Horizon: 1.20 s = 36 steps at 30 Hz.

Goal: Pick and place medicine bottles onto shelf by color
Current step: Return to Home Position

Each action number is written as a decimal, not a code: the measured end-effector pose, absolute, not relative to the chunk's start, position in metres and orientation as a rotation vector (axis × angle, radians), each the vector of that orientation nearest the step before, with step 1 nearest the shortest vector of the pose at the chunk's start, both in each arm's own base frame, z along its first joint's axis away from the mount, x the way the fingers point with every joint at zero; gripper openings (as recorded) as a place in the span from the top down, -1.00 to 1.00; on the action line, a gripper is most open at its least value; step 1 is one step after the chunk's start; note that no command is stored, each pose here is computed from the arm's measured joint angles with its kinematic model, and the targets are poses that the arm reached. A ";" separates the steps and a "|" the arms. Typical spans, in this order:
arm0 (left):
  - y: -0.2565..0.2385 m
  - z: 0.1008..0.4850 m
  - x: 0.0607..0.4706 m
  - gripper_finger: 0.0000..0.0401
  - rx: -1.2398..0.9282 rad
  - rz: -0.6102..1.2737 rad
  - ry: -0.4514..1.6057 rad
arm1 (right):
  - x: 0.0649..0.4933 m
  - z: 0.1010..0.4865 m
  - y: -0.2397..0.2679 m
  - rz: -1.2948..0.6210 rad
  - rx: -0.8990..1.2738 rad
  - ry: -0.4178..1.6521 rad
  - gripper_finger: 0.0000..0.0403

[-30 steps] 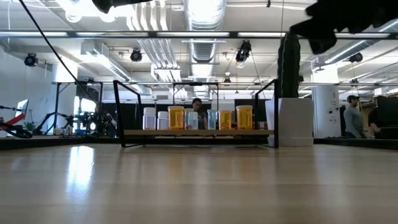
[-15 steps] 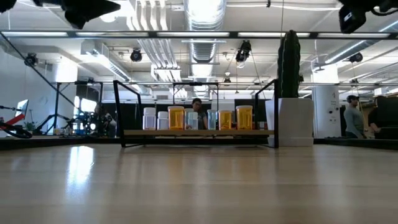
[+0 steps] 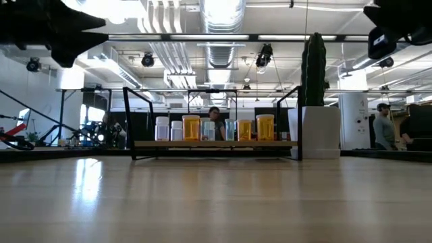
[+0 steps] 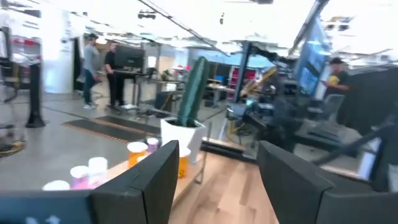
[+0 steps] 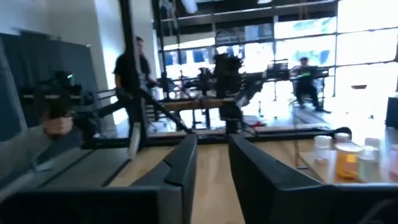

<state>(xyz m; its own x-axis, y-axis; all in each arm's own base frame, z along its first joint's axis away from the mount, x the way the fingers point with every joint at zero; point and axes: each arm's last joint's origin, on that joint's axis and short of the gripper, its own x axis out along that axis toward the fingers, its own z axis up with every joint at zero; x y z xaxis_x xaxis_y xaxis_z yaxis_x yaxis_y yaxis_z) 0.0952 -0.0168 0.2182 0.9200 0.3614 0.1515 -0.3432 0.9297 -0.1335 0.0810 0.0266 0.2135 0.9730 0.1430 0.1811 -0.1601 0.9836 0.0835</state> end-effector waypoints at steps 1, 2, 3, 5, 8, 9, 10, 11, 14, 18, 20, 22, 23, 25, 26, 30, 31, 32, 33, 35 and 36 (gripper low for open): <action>-0.016 0.213 0.093 0.00 -0.103 0.349 -0.179 | 0.082 0.212 0.026 0.139 0.093 -0.180 0.59; -0.016 0.209 0.092 0.00 -0.101 0.330 -0.184 | 0.083 0.211 0.025 0.134 0.090 -0.188 0.64; -0.016 0.207 0.090 0.00 -0.104 0.317 -0.195 | 0.084 0.209 0.024 0.123 0.085 -0.192 0.69; -0.015 0.201 0.087 0.00 -0.102 0.314 -0.195 | 0.086 0.205 0.020 0.081 0.072 -0.178 0.80; -0.014 0.190 0.090 0.00 -0.073 0.332 -0.145 | 0.088 0.203 0.012 -0.013 0.046 -0.173 0.93; -0.014 0.189 0.090 0.00 -0.071 0.332 -0.143 | 0.089 0.203 0.009 -0.035 0.043 -0.178 0.94; -0.014 0.189 0.090 0.00 -0.075 0.334 -0.146 | 0.089 0.203 0.007 -0.044 0.040 -0.181 0.95; -0.013 0.189 0.091 0.00 -0.076 0.338 -0.143 | 0.089 0.204 0.005 -0.032 0.040 -0.183 0.95; -0.013 0.180 0.092 0.01 -0.070 0.346 -0.108 | 0.090 0.202 0.000 0.056 0.054 -0.174 0.96; -0.013 0.175 0.093 0.16 -0.070 0.339 -0.090 | 0.093 0.189 -0.005 0.097 0.076 -0.150 0.96; -0.014 0.174 0.094 0.32 -0.077 0.330 -0.078 | 0.095 0.181 -0.006 0.091 0.102 -0.145 0.96; -0.014 0.174 0.094 0.52 -0.078 0.308 -0.079 | 0.096 0.178 -0.006 0.091 0.107 -0.111 0.96; -0.015 0.173 0.094 0.64 -0.069 0.296 -0.072 | 0.096 0.177 -0.006 0.094 0.110 -0.104 0.96; -0.015 0.174 0.094 0.88 -0.046 0.267 -0.077 | 0.096 0.177 -0.005 0.110 0.110 -0.105 0.96; -0.014 0.175 0.094 0.94 -0.040 0.262 -0.091 | 0.096 0.178 -0.005 0.124 0.108 -0.108 0.96; -0.009 0.177 0.096 0.99 -0.009 0.220 -0.113 | 0.096 0.178 -0.004 0.146 0.100 -0.108 0.96; -0.007 0.176 0.096 0.99 -0.003 0.205 -0.107 | 0.096 0.178 -0.004 0.147 0.101 -0.107 0.96; -0.005 0.176 0.097 0.99 -0.005 0.189 -0.100 | 0.096 0.178 -0.004 0.149 0.106 -0.107 0.96; -0.003 0.175 0.097 0.99 -0.011 0.178 -0.095 | 0.096 0.178 -0.004 0.151 0.107 -0.106 0.96; 0.002 0.174 0.098 1.00 -0.013 0.161 -0.089 | 0.096 0.177 -0.004 0.158 0.109 -0.104 0.96; 0.005 0.174 0.098 1.00 -0.023 0.162 -0.090 | 0.096 0.177 -0.004 0.167 0.112 -0.102 0.96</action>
<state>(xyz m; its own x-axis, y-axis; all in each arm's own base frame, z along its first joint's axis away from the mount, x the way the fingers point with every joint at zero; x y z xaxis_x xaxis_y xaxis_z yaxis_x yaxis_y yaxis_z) 0.0979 0.0047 0.1741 0.9830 0.1617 0.0871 -0.1596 0.9867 -0.0304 0.0955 -0.0038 0.1773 0.9809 0.1595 0.1109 -0.1709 0.9799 0.1024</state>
